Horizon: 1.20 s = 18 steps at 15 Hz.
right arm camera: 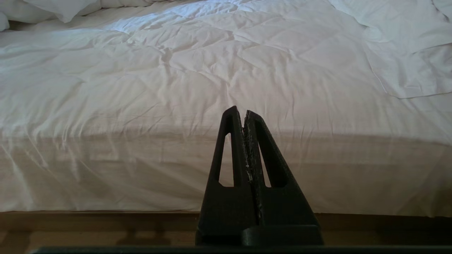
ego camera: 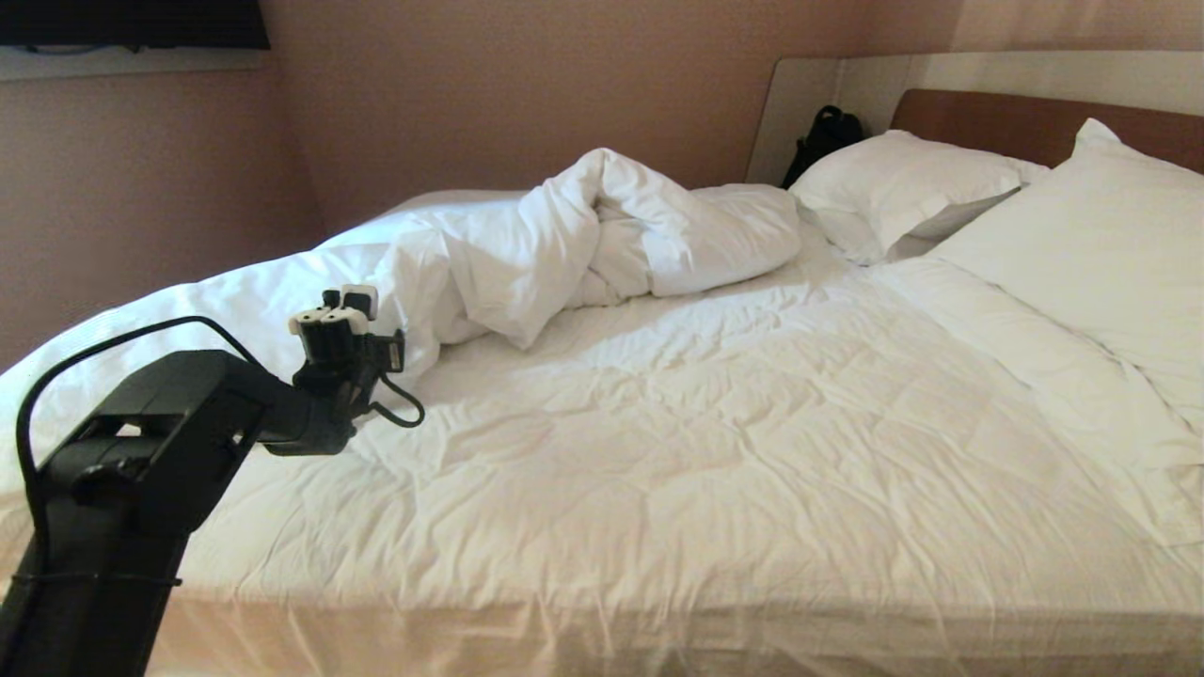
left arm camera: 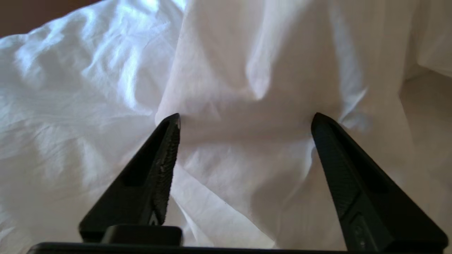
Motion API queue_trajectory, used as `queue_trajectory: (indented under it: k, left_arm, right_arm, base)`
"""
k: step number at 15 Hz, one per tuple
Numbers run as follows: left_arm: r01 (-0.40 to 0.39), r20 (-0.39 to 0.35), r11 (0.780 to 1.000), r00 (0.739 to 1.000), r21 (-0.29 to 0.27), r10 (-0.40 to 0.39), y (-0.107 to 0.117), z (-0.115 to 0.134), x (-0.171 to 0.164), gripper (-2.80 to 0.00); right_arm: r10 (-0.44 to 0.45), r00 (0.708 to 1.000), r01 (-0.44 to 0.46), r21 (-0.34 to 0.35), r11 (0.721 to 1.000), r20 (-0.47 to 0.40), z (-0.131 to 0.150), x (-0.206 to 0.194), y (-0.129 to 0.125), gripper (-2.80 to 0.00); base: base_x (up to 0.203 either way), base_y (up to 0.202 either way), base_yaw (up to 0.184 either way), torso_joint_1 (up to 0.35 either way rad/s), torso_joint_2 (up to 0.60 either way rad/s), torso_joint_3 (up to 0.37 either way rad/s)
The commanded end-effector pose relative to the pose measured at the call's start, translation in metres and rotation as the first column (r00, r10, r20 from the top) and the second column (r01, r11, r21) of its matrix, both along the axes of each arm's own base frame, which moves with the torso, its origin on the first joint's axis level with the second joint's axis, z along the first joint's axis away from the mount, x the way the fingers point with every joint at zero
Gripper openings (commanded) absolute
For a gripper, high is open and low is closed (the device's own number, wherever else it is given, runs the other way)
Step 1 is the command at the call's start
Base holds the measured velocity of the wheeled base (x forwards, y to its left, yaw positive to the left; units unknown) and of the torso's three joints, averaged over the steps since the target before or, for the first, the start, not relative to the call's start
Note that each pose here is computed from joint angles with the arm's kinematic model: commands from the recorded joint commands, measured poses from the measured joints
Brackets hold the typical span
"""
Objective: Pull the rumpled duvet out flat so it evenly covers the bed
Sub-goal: Hold the folded corner of the quilt
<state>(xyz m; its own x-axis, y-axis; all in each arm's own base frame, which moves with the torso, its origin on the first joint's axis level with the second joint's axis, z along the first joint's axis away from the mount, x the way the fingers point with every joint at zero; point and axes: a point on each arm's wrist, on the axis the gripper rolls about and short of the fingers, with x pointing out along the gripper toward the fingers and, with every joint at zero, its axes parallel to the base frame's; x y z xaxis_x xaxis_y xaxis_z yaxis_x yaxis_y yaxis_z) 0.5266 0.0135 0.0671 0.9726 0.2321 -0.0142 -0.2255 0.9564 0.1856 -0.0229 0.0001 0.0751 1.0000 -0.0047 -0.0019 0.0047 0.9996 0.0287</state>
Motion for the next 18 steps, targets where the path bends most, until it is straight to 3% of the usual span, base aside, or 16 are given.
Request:
queue_trajectory:
  k: [1, 7, 16, 17, 18]
  left_arm:
    - [-0.022, 0.008, 1.000, 1.000, 0.003, 0.022, 0.001, -0.013, 0.010, 0.00]
    - [-0.047, 0.002, 0.999, 0.999, 0.005, 0.047, 0.002, -0.028, 0.026, 0.00]
    - [-0.048, 0.003, 0.999, 0.999, 0.005, 0.048, 0.002, -0.026, 0.027, 0.00]
    - [-0.047, 0.004, 0.999, 0.999, 0.005, 0.047, 0.002, -0.025, 0.027, -2.80]
    - [-0.046, 0.003, 0.999, 0.999, 0.005, 0.046, 0.002, -0.026, 0.027, -2.80]
  right_arm:
    - [0.000, 1.000, 0.000, 0.000, 1.000, -0.001, 0.000, 0.000, 0.000, -2.80]
    - [0.000, 1.000, 0.000, 0.000, 1.000, -0.001, 0.000, 0.000, 0.000, -2.80]
    - [0.000, 1.000, 0.000, 0.000, 1.000, -0.001, 0.000, 0.000, 0.000, -2.80]
    - [0.000, 1.000, 0.000, 0.000, 1.000, -0.001, 0.000, 0.000, 0.000, -2.80]
    - [0.000, 1.000, 0.000, 0.000, 1.000, -0.001, 0.000, 0.000, 0.000, -2.80]
  base:
    - [0.000, 0.000, 0.000, 0.000, 0.00, 0.000]
    - [0.000, 0.000, 0.000, 0.000, 0.00, 0.000]
    - [0.000, 0.000, 0.000, 0.000, 0.00, 0.000]
    - [0.000, 0.000, 0.000, 0.000, 0.00, 0.000]
    - [0.000, 0.000, 0.000, 0.000, 0.00, 0.000]
